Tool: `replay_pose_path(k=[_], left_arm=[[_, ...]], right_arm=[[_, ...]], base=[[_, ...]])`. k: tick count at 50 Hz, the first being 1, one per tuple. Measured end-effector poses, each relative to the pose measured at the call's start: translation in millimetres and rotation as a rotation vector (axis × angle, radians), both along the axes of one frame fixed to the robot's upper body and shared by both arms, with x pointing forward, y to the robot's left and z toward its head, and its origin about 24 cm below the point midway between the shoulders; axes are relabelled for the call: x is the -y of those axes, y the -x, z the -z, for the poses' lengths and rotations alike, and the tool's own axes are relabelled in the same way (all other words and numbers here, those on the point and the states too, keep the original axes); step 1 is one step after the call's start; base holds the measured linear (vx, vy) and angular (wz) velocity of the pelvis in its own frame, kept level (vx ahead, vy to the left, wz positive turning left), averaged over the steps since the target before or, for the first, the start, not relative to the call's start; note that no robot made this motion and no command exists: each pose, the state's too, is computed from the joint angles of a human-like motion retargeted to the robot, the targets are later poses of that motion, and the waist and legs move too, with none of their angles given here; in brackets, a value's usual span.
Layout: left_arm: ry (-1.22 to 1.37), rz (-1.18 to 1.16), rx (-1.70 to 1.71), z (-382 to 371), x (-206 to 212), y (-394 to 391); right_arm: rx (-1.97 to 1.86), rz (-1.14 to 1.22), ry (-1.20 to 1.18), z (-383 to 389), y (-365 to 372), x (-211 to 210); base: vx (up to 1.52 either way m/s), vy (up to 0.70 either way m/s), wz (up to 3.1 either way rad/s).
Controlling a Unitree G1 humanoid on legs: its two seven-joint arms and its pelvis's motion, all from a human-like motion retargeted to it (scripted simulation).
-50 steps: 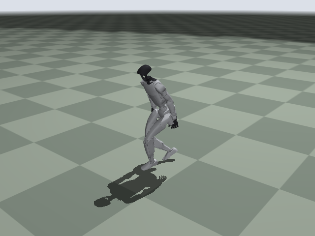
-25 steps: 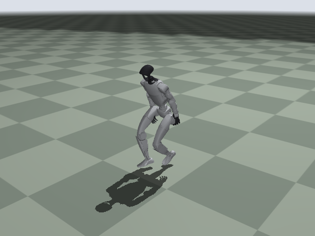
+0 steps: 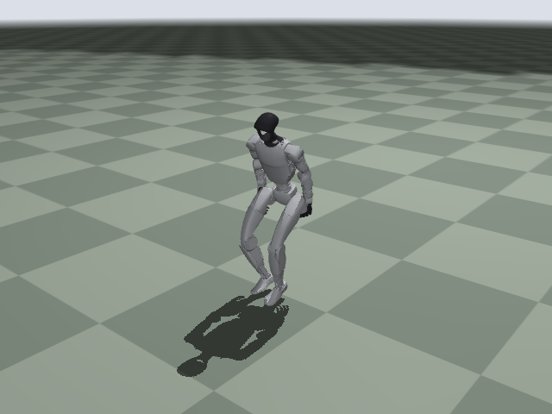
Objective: Walk
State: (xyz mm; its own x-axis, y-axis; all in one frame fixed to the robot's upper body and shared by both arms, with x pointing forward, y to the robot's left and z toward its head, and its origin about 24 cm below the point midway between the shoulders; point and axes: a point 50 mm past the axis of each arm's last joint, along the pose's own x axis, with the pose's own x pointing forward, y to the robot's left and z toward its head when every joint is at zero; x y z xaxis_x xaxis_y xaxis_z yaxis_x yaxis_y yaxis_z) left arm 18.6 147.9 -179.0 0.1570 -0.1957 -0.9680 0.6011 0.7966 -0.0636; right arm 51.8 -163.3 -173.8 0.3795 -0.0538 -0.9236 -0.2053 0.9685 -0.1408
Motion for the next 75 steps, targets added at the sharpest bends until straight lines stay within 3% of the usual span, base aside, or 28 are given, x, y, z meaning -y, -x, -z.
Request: replay_pose_path(k=[18, 38, 46, 56, 75], left_arm=[[0.104, -0.034, -0.095, -0.9, 4.6, -2.1], [0.016, -0.253, 0.167, -11.1, -12.8, -83.1], [-0.011, -0.291, 0.046, -3.7, -18.5, -52.8], [0.01, -0.313, -0.096, 1.3, -16.3, -5.0], [-0.002, -0.268, -0.122, 1.9, -8.4, 20.6]], right_arm=[[-0.027, -0.001, -0.21, -2.9, -17.4, -3.8], [0.008, -0.021, -0.117, -6.4, -33.8, 16.3], [0.028, -0.103, -0.074, -8.9, -40.7, 20.4], [0.006, -0.032, -0.064, -8.2, -27.7, 33.5], [-0.14, -0.028, -0.106, 1.8, 16.0, 19.2]], base=[[0.4, -0.14, 0.98], [-0.05, -0.1, 3.32], [0.08, 0.24, 1.86], [0.27, 0.29, 1.73], [0.51, 0.01, 1.57]])
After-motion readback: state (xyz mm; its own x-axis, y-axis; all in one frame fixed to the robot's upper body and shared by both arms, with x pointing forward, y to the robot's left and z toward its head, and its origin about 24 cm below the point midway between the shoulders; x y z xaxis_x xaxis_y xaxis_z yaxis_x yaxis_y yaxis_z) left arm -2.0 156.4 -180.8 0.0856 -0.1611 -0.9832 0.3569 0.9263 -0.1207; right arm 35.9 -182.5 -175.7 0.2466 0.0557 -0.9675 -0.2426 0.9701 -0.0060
